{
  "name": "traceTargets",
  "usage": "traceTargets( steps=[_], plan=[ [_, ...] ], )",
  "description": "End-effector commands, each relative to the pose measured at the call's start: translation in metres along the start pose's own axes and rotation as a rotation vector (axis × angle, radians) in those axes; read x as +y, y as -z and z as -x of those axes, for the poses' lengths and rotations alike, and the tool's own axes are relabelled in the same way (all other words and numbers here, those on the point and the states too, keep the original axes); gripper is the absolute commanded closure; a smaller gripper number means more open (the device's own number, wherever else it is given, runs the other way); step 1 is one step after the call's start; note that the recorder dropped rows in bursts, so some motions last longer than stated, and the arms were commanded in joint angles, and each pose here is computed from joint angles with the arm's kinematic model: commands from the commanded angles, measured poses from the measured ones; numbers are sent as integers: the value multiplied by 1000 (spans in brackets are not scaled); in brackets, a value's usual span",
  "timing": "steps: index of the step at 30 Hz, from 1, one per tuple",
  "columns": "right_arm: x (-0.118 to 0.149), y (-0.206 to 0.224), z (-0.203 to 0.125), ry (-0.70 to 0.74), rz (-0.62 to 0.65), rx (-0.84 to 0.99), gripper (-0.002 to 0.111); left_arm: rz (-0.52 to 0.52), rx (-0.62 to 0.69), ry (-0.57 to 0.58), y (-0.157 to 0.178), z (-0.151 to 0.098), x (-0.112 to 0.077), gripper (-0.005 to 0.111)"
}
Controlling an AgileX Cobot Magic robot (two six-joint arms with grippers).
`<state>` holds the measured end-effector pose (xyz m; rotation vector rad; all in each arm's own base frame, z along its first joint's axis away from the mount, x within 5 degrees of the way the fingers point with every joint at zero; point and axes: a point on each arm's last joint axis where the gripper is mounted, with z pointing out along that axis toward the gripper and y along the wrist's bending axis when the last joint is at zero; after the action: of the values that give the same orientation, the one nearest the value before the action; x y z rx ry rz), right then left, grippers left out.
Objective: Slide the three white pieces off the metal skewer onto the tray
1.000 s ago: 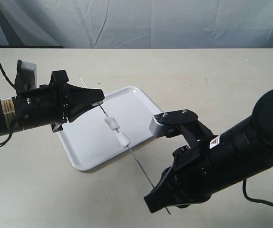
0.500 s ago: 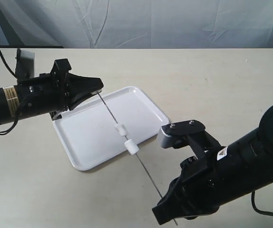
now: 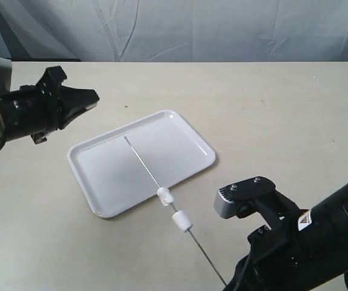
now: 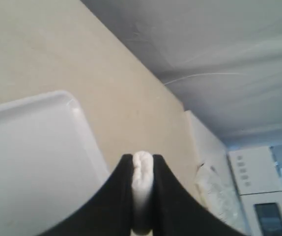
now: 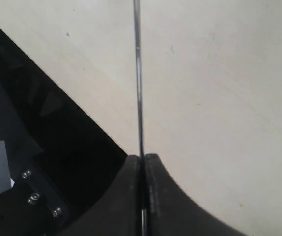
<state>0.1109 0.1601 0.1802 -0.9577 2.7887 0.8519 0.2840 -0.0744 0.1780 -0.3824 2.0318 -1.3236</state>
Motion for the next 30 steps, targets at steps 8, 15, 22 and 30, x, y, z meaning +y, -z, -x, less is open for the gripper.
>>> traceTargets(
  steps=[8, 15, 22, 30],
  plan=[
    [0, 7, 18, -43, -46, -146, 109, 226, 159, -229, -12, -25, 17, 81],
    [-8, -4, 21, -94, -70, -121, 109, 256, 213, -168, -21, -35, 39, 77],
    [-15, -10, 33, -137, -112, -195, 109, 13, 221, -141, -23, -37, 17, 77],
    [-11, -9, 65, -247, -75, -309, 109, -224, 289, -101, -20, -44, -4, 59]
  ],
)
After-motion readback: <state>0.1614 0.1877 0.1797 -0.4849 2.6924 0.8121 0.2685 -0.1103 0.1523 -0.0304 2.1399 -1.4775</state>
